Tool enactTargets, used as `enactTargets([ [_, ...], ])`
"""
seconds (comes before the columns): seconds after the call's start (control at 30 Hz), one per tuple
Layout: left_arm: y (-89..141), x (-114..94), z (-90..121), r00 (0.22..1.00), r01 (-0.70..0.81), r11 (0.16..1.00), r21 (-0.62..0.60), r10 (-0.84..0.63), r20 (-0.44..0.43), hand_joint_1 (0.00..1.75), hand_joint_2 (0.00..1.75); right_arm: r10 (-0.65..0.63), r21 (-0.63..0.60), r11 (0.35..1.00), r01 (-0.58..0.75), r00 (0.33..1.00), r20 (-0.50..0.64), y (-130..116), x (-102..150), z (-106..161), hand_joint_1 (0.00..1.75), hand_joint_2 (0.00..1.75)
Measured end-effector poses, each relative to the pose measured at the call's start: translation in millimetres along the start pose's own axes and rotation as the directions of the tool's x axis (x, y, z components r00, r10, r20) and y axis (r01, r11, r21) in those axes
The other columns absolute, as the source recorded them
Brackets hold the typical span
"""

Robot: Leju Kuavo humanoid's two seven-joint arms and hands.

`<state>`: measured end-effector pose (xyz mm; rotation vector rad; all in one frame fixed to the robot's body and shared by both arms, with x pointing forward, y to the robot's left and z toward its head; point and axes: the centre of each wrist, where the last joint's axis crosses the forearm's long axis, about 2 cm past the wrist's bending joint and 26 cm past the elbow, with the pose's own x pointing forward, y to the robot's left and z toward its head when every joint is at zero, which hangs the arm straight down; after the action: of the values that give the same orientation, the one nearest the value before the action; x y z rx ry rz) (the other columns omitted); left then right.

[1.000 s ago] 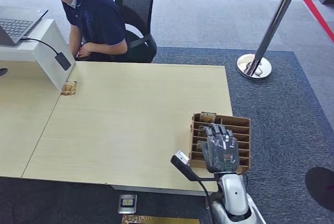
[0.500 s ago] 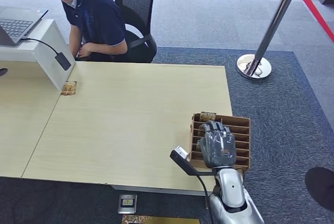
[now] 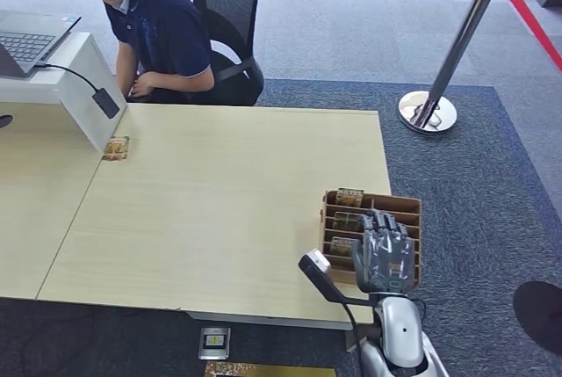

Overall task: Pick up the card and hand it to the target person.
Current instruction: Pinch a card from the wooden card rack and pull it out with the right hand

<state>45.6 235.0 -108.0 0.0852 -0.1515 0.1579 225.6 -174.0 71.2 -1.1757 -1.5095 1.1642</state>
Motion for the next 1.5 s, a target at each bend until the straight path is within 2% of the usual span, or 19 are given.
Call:
enactTargets([
  [0.63,0,0,0,1.000,0.000,1.000,-0.008,0.000,0.001,0.00,0.00,-0.010,0.019,1.000,0.009,0.997,0.070,0,6,12,0.76,1.75],
  [1.5,0,1,0,1.000,0.008,1.000,-0.010,-0.008,0.002,0.00,0.00,-0.032,0.066,0.997,0.029,0.999,0.044,9,9,12,0.73,1.75],
])
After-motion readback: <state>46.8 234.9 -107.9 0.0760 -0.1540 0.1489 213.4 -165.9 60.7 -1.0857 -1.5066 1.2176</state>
